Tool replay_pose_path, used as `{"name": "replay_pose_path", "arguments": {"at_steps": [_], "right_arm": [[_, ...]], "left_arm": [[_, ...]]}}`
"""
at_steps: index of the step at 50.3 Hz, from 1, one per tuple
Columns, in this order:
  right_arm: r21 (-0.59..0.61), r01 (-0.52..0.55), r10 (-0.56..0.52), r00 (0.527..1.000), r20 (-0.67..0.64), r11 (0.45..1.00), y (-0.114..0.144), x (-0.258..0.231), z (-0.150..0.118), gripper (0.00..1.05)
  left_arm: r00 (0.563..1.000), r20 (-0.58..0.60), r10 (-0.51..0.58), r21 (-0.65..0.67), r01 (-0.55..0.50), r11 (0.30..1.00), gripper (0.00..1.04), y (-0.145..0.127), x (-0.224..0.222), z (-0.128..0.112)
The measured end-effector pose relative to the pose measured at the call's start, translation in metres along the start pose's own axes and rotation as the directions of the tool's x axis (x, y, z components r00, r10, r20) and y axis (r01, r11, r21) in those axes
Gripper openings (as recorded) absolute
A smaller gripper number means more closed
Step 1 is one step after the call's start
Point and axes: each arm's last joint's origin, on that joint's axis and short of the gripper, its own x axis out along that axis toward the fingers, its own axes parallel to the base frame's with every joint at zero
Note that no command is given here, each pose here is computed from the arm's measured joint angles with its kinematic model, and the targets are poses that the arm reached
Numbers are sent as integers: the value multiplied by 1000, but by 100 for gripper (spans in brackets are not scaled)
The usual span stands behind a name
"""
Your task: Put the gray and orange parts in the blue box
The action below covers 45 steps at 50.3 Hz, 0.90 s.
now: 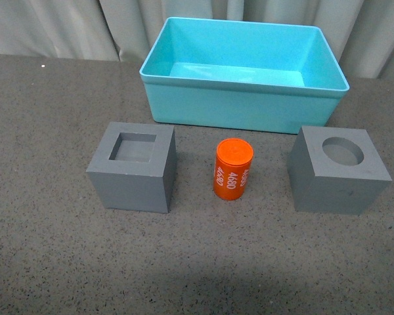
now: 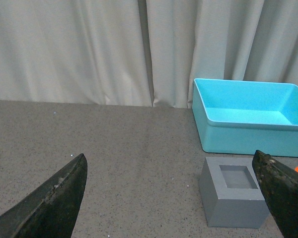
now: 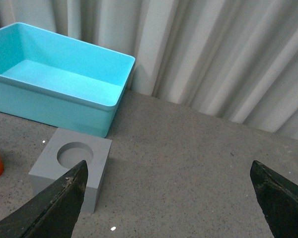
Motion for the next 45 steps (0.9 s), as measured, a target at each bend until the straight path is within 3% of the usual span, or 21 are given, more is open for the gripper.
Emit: {"name": "replay_pose_path", "arguments": {"at_steps": [11,20,32,45], "right_arm": [[48,-50,57,985,-161,998,2,53,7,95],[122,-90,127,932,-338,988,10,95,2,95],[243,-83,203,825,-527,966,26,156,-7,95],[281,-64,228,764,-604,958,33,175,-18,95]], "left_arm": [[1000,0,0,0,0,1000,98,0,0,0],[1000,0,0,0,0,1000,98,0,0,0],[1000,0,0,0,0,1000,98,0,0,0],[1000,0,0,0,0,1000,98,0,0,0]]}}
